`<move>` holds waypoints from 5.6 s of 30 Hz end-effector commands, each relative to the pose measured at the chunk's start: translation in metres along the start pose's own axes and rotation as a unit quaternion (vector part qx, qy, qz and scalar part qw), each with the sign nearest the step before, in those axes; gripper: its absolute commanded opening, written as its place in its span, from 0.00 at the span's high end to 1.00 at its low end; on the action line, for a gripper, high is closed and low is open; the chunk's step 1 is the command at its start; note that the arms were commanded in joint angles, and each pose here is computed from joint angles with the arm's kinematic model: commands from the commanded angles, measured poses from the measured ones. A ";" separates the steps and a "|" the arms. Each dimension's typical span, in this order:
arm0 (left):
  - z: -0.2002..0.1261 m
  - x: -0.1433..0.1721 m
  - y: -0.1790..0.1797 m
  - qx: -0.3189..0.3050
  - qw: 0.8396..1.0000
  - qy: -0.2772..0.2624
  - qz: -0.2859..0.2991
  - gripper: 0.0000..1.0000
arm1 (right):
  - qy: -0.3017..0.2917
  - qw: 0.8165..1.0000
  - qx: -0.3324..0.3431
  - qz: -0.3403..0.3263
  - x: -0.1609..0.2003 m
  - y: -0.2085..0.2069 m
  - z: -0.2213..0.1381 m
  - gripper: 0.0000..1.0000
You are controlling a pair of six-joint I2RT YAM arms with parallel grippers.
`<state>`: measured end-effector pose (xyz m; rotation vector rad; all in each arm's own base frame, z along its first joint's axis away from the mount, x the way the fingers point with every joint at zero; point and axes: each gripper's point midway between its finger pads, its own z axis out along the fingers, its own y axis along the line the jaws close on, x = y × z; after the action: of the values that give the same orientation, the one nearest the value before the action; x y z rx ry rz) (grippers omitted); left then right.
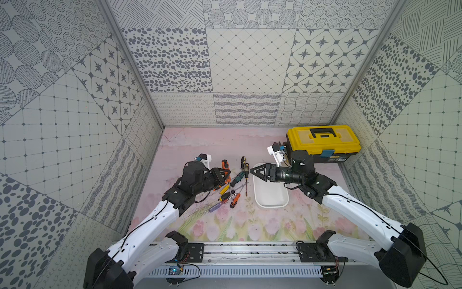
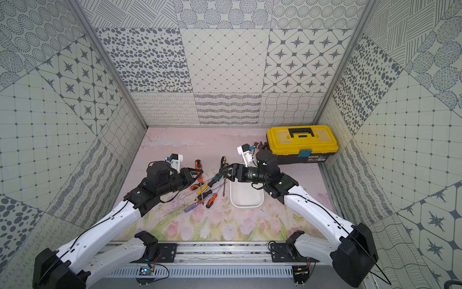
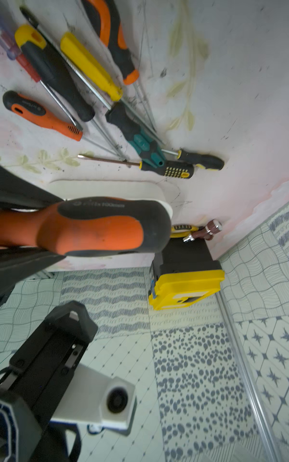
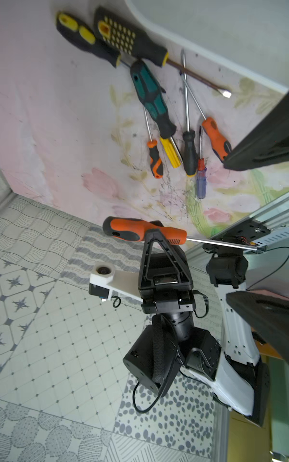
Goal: Put the screwdriver on the desktop into the storage box
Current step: Pick up the screwdriver from the center of the board, then place the screwdriver in the storage box.
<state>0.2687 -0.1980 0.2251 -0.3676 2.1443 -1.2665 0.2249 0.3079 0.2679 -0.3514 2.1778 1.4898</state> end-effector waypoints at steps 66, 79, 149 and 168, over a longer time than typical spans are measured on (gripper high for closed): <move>-0.017 0.011 -0.047 0.139 0.990 -0.024 0.005 0.62 | 0.086 0.971 0.190 -0.118 0.082 -0.010 0.058 1.00; -0.010 0.017 -0.046 0.151 0.988 -0.006 -0.010 1.00 | 0.065 0.979 0.163 -0.106 0.076 0.001 0.050 0.63; 0.005 0.049 0.077 -0.171 0.982 0.059 0.048 0.39 | 0.043 0.916 0.398 0.034 0.033 -0.189 -0.001 1.00; 0.012 0.054 0.096 -0.211 0.973 0.078 0.054 0.38 | 0.071 0.925 0.365 0.076 0.060 -0.207 0.036 1.00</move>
<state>0.2415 -0.1872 0.1212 -0.3639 2.5166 -0.8349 0.2725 0.2596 0.0584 -0.0393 2.7685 0.5954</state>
